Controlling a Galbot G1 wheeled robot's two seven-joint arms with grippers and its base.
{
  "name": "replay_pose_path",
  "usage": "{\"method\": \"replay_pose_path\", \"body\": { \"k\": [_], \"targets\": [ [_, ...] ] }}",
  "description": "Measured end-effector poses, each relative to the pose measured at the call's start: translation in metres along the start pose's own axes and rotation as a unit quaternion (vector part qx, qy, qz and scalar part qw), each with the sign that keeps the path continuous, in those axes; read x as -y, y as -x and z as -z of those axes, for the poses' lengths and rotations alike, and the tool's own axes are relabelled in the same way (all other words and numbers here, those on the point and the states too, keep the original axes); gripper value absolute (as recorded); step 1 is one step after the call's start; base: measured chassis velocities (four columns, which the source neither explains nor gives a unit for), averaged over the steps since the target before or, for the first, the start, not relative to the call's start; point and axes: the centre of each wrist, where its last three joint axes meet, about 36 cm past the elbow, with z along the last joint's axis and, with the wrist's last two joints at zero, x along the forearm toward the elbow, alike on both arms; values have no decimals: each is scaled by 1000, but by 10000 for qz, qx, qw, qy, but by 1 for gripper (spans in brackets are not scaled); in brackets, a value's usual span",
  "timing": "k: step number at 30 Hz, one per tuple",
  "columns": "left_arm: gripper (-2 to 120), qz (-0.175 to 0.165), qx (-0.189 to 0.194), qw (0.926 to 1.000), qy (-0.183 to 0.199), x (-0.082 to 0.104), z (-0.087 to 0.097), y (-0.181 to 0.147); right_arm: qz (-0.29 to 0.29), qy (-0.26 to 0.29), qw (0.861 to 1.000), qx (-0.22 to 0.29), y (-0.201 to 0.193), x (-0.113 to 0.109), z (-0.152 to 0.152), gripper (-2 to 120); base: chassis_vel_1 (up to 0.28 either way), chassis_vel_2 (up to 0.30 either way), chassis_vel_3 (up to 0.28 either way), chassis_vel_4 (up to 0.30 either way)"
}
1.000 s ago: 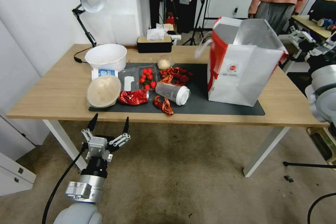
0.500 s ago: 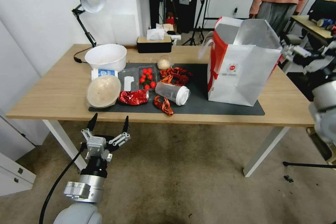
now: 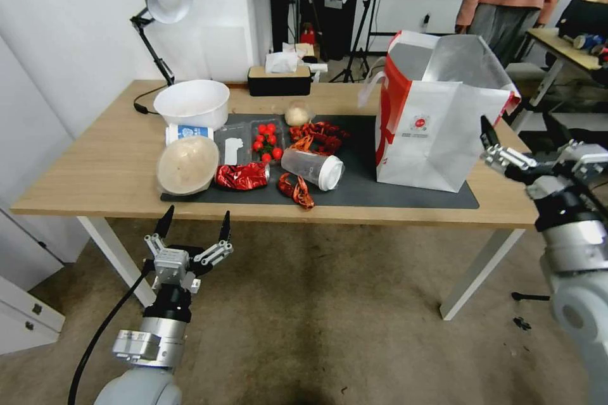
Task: Pick up the food delivery bag from the floor and place it on the table.
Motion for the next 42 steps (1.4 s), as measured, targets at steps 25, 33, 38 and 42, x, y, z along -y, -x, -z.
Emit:
{"method": "replay_pose_path", "body": {
  "k": [25,33,38,42],
  "targets": [
    [100,14,-224,9997,92,-5,-36,-9,-411,182,9945,-944,-91,-22,-117,100,0,0,0,0],
    [100,-2,-238,9997,97,-5,-39,-8,-385,232,9939,-1011,-95,-27,-122,100,0,0,0,0],
    [100,-3,-257,9996,110,-5,-44,-9,-405,263,9926,-1114,-100,-30,-130,100,0,0,0,0],
    [100,1,-262,9996,124,-6,-45,-9,-402,272,9922,-1149,-102,-30,-134,100,0,0,0,0]
  ]
}}
